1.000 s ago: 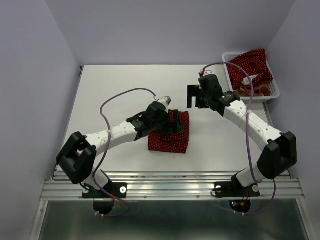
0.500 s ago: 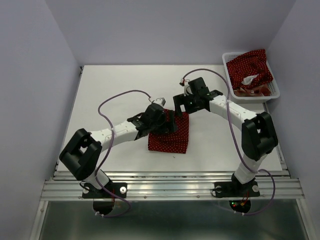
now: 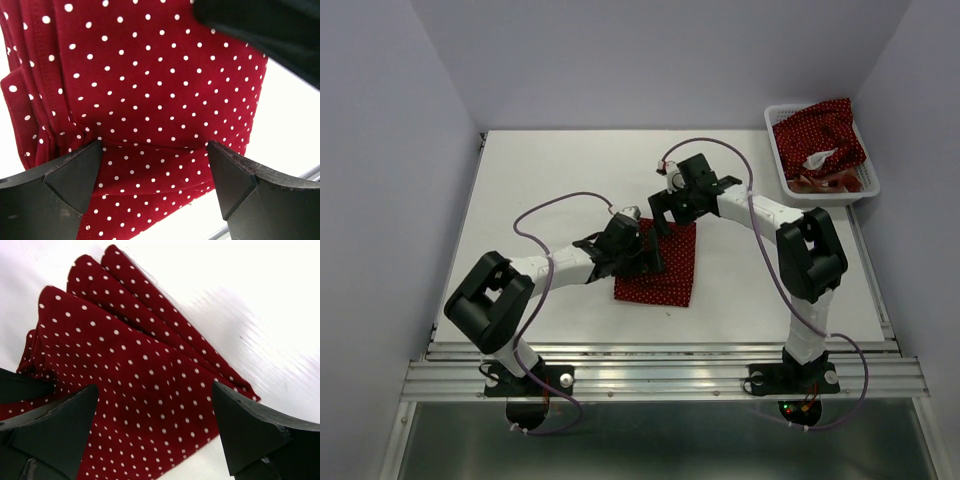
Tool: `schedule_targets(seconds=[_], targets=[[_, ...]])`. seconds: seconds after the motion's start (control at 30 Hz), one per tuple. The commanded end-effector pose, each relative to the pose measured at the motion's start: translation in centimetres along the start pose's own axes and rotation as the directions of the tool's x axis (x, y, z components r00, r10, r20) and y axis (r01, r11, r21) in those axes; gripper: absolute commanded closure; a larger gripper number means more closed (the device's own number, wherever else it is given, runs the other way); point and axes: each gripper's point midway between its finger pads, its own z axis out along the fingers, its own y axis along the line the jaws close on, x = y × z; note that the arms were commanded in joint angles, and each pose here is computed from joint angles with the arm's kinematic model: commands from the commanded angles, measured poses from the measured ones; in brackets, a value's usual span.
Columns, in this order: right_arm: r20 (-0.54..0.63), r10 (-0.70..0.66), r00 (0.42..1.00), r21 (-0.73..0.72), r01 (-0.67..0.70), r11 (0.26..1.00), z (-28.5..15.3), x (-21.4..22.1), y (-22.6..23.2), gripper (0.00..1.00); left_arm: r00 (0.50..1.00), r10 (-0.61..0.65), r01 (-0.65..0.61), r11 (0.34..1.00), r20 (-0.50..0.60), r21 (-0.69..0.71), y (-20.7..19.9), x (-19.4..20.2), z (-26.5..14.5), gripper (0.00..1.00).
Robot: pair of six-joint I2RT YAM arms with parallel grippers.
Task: Fold and stack the skirts
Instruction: Fold the skirt
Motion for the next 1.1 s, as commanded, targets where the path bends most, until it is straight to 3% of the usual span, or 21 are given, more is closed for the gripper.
schedule_targets(seconds=[0.0, 0.27, 0.57, 0.8, 1.0, 1.07], targets=[[0.070, -0.099, 0.993, -0.054, 0.102, 0.993, 0.7, -2.8, 2.1, 0.00, 1.000, -0.012, 0.012, 1.000, 0.005, -0.022, 1.3, 0.2, -0.5, 0.01], [0.061, -0.076, 0.995, -0.011, 0.077, 0.997, 3.8, -3.7, 1.1, 0.00, 1.000, -0.023, 0.023, 0.999, -0.006, -0.039, 2.2, 0.7, -0.4, 0.01], [0.018, -0.006, 1.000, 0.232, 0.002, 0.973, 7.0, -2.3, -4.1, 0.00, 0.999, -0.049, 0.048, 0.997, -0.006, -0.066, 4.0, 0.8, -0.2, 0.01], [0.056, 0.106, 0.993, 0.433, -0.120, 0.893, 6.0, 0.6, -7.4, 0.00, 0.997, -0.068, 0.071, 0.992, 0.038, -0.108, 6.6, -2.2, 0.7, 0.01], [0.163, 0.157, 0.974, 0.416, -0.212, 0.884, 3.7, 3.9, -4.9, 0.00, 0.995, -0.019, 0.027, 0.997, 0.094, -0.076, 6.2, -7.0, 2.0, 0.01], [0.140, 0.171, 0.975, 0.406, -0.214, 0.889, 3.4, 6.3, -2.9, 0.00, 0.996, 0.041, -0.038, 0.999, 0.082, -0.033, 5.2, -7.6, 2.5, 0.01]])
